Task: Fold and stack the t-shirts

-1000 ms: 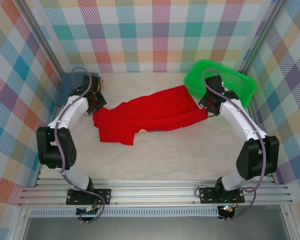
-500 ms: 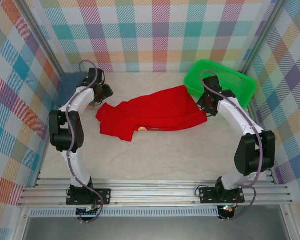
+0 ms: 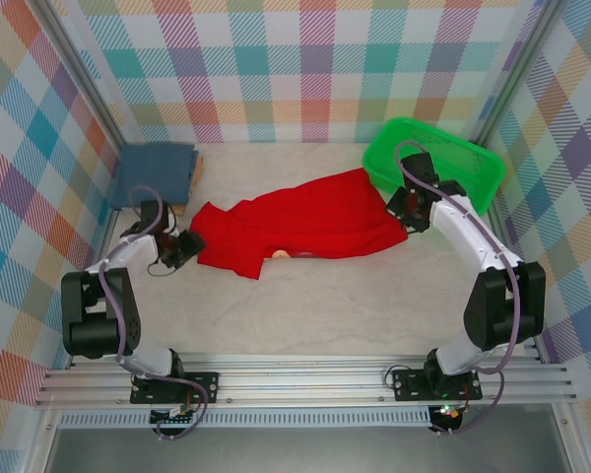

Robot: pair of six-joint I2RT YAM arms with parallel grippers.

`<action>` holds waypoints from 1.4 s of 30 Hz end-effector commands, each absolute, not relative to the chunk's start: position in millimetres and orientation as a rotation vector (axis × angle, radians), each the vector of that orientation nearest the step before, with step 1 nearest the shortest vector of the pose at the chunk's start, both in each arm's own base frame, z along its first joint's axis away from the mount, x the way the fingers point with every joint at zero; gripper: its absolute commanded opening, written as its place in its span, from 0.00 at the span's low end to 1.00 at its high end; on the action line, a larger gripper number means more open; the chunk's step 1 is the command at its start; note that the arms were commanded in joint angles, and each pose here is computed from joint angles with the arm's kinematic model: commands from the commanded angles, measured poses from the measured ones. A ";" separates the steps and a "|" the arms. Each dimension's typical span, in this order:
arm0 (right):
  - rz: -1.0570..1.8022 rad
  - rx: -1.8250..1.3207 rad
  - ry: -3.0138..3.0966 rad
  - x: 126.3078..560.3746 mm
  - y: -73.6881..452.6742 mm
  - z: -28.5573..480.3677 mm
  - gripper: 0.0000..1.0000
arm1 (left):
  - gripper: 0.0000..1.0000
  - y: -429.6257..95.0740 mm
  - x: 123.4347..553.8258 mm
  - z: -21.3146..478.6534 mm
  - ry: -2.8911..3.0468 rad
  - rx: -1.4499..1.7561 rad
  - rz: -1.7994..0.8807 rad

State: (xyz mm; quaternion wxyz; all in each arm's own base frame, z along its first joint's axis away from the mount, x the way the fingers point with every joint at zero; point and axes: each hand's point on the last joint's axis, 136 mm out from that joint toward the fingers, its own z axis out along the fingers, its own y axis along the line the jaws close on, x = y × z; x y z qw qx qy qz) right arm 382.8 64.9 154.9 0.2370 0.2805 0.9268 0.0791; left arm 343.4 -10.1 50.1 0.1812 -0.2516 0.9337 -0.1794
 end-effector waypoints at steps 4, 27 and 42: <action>0.249 0.779 2.549 372.3 66.0 156.2 0.00 | 0.46 -24.1 373.8 46.1 2.577 -0.517 -0.649; 0.183 0.774 2.537 381.4 59.9 154.8 0.00 | 0.00 -37.4 267.2 89.8 2.654 -1.212 -0.423; 0.195 0.730 2.570 387.3 65.9 145.6 0.00 | 0.13 -22.0 206.1 47.6 2.721 -1.464 -0.193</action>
